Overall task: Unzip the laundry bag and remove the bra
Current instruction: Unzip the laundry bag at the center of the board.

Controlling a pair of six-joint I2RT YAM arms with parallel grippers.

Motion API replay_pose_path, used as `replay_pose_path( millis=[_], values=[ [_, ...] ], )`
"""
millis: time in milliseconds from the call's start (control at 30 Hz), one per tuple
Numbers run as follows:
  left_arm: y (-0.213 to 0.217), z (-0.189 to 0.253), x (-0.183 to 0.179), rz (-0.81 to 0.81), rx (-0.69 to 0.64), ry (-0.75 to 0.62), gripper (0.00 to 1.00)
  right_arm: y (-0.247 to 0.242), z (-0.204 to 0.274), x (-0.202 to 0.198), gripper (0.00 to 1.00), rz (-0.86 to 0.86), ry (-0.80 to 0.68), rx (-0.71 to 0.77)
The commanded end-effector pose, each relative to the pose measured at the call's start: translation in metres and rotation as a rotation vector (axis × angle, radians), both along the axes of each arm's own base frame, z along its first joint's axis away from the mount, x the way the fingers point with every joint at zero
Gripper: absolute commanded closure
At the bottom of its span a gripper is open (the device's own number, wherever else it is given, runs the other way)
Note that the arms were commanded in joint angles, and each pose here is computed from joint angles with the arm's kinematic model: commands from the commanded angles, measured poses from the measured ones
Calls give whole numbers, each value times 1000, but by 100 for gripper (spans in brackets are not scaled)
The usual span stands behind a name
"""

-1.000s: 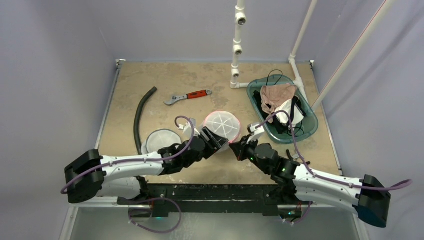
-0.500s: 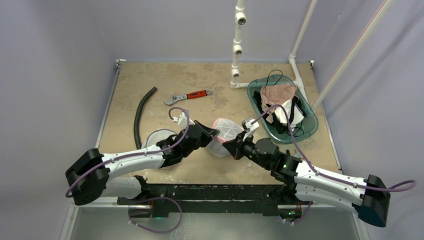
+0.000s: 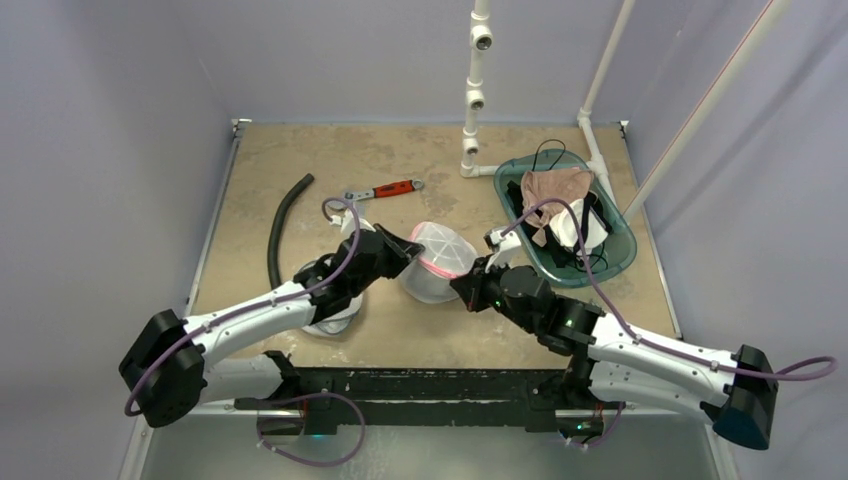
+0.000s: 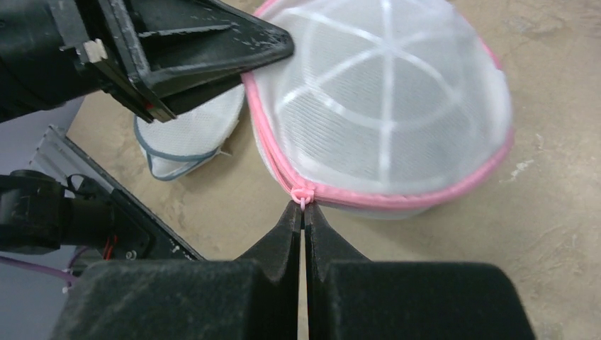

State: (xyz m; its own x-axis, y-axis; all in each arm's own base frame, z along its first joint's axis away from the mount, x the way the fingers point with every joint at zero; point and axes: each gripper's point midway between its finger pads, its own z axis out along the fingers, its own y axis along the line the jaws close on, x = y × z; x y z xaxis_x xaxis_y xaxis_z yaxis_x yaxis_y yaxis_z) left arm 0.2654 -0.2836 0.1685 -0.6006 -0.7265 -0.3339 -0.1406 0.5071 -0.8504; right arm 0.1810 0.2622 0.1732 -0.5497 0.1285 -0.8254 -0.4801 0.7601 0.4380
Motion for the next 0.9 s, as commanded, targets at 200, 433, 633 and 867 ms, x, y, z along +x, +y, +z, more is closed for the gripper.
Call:
replay_pose_path(
  millis=[200, 433, 633, 867],
  values=[
    [30, 21, 23, -79, 57, -65, 100, -39, -23, 22, 100, -251, 2, -33],
    [45, 16, 39, -194, 58, -56, 100, -55, -36, 30, 100, -363, 20, -25],
    [28, 16, 50, -314, 48, -46, 79, -44, -21, 27, 100, -266, -55, 15],
    [53, 45, 14, -198, 71, -43, 30, -38, -26, 24, 100, -224, -51, -8]
  ],
)
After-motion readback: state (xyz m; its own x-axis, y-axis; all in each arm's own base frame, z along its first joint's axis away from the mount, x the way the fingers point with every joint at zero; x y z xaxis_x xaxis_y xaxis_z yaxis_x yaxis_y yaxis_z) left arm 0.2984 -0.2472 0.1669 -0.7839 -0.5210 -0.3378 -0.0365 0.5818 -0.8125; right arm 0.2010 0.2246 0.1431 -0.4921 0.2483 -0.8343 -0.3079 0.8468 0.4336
